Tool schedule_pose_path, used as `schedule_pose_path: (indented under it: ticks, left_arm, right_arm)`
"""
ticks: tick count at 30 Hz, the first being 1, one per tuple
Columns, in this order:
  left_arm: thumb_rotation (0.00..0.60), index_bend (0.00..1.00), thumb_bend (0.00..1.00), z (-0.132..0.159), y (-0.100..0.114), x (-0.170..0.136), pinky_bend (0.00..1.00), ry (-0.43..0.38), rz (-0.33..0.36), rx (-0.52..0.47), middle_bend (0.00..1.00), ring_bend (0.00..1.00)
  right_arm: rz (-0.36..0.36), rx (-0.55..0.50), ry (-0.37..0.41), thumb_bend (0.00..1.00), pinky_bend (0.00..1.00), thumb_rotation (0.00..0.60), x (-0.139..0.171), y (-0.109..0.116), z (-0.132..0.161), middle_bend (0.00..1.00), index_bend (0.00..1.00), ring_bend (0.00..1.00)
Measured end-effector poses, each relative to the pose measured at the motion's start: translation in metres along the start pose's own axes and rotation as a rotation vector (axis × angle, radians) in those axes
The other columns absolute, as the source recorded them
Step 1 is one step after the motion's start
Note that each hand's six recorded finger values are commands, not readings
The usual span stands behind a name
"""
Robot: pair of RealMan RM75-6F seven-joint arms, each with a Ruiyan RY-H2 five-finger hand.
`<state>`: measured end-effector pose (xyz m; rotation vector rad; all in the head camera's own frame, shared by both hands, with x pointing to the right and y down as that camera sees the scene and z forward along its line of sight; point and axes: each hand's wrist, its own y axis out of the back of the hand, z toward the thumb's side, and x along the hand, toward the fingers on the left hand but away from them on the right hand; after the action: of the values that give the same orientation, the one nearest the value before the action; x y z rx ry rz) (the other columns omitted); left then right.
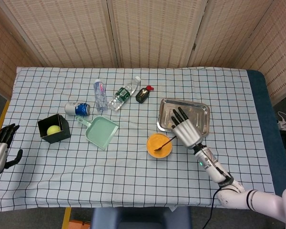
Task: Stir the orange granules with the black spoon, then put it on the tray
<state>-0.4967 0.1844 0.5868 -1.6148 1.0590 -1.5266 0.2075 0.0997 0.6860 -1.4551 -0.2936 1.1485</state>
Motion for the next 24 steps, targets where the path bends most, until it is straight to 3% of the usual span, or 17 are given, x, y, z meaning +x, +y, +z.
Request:
schedule_pose_path:
  ticks: [9, 24]
  left_arm:
    - [0.600, 0.00, 0.46, 0.000, -0.001, 0.000, 0.19, 0.002, -0.002, 0.003, 0.00, 0.01]
    - [0.600, 0.00, 0.46, 0.002, -0.002, 0.001, 0.19, -0.005, -0.013, -0.005, 0.00, 0.01]
  right_arm:
    - [-0.002, -0.033, -0.003, 0.53, 0.01, 0.600, 0.009, 0.001, -0.008, 0.23, 1.00, 0.00]
    - [0.087, -0.022, 0.011, 0.53, 0.01, 0.600, 0.015, -0.015, -0.007, 0.23, 1.00, 0.00]
